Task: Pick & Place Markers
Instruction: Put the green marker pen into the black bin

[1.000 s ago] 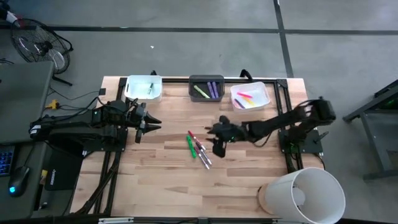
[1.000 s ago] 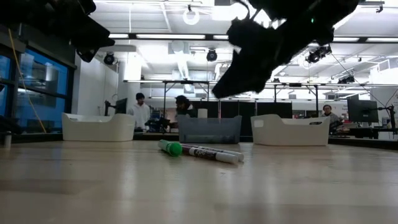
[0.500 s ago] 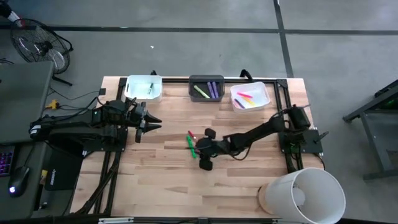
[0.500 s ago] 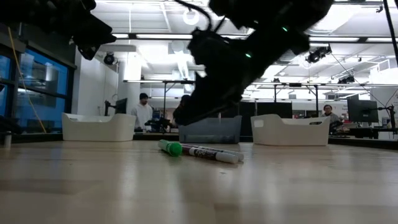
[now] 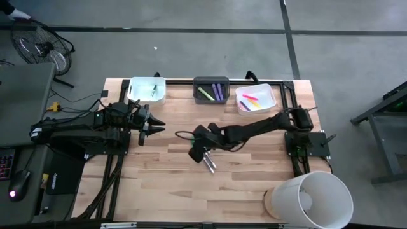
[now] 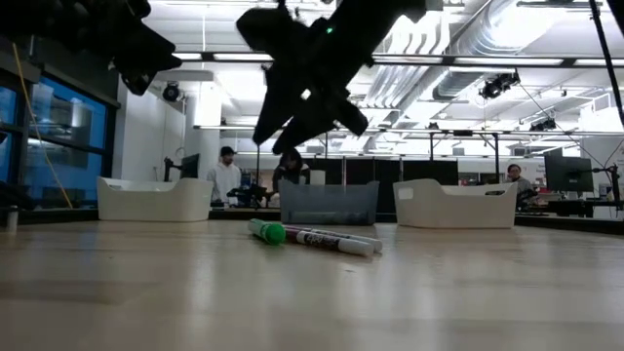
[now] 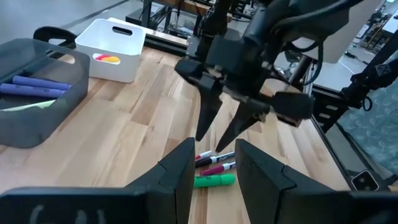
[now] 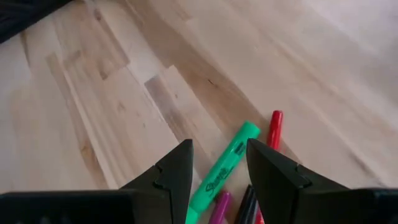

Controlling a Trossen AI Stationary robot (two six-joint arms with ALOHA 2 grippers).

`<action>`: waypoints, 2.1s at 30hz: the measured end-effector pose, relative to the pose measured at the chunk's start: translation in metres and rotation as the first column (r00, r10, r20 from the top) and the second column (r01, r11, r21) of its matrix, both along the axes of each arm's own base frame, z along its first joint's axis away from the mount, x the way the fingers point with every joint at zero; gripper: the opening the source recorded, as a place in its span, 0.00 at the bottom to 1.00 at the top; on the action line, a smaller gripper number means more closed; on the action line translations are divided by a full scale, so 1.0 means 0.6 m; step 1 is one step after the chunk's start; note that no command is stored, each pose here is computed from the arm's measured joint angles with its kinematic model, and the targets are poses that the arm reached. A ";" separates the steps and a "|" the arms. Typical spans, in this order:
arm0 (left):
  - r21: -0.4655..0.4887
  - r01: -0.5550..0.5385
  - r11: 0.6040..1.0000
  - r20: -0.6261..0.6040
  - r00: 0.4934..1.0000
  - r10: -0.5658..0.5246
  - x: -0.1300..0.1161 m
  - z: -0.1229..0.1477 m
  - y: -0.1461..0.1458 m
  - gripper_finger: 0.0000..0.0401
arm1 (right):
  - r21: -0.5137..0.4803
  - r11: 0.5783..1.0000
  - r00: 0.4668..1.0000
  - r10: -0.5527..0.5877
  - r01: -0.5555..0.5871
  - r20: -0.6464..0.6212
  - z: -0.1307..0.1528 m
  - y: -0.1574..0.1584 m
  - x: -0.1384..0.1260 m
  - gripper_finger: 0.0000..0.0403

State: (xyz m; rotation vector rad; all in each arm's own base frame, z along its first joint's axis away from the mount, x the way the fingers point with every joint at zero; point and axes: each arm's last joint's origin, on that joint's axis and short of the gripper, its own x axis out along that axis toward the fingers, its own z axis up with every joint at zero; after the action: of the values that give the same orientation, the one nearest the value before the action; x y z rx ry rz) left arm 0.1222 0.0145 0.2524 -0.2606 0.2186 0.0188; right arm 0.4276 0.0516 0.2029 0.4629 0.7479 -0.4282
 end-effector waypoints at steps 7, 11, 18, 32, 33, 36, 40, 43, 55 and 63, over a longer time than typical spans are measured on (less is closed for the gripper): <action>0.009 -0.001 1.000 -0.021 1.000 0.001 -0.001 -0.003 0.000 0.28 | 0.134 0.991 0.986 -0.008 0.030 -0.165 -0.058 -0.013 0.029 0.35; 0.010 -0.005 1.000 -0.024 1.000 0.005 0.000 -0.004 0.000 0.28 | 0.115 0.991 0.970 -0.035 0.064 -0.242 -0.066 -0.023 0.039 0.35; 0.004 -0.004 1.000 -0.053 0.999 0.004 -0.002 -0.008 0.000 0.28 | 0.135 0.987 0.974 -0.061 0.092 -0.220 -0.072 -0.028 0.055 0.35; 0.005 -0.019 1.000 -0.099 0.995 0.019 -0.004 -0.015 0.001 0.28 | 0.156 0.975 0.962 -0.116 0.158 -0.249 -0.099 -0.026 0.056 0.35; 0.005 -0.019 1.000 -0.099 0.995 0.019 -0.004 -0.015 0.001 0.28 | 0.161 0.975 0.961 -0.112 0.155 -0.252 -0.101 -0.025 0.056 0.35; 0.006 -0.019 1.000 -0.099 0.995 0.019 -0.004 -0.015 0.001 0.28 | 0.164 0.976 0.959 -0.093 0.141 -0.267 -0.112 -0.021 0.057 0.35; 0.008 -0.022 1.000 -0.098 0.995 0.022 -0.004 -0.015 0.001 0.28 | 0.140 0.985 0.956 -0.058 0.102 -0.288 -0.121 -0.015 0.057 0.34; 0.007 -0.022 1.000 -0.099 0.995 0.022 -0.004 -0.016 0.001 0.28 | 0.110 0.992 0.950 -0.031 0.069 -0.311 -0.126 -0.010 0.054 0.33; 0.004 -0.022 1.000 -0.101 0.995 0.022 -0.004 -0.016 0.001 0.28 | -0.060 0.981 0.917 0.152 -0.186 -0.368 -0.131 0.014 0.050 0.18; 0.002 -0.022 1.000 -0.112 0.994 0.022 -0.004 -0.018 0.001 0.28 | -0.070 0.973 0.919 0.182 -0.220 -0.350 -0.127 0.018 0.052 0.18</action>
State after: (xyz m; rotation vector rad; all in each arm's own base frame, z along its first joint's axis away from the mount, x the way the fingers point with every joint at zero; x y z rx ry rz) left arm 0.1196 0.0149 0.2419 -0.2612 0.3270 0.0553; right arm 0.4590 0.0622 0.1269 0.2063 1.0928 -0.3566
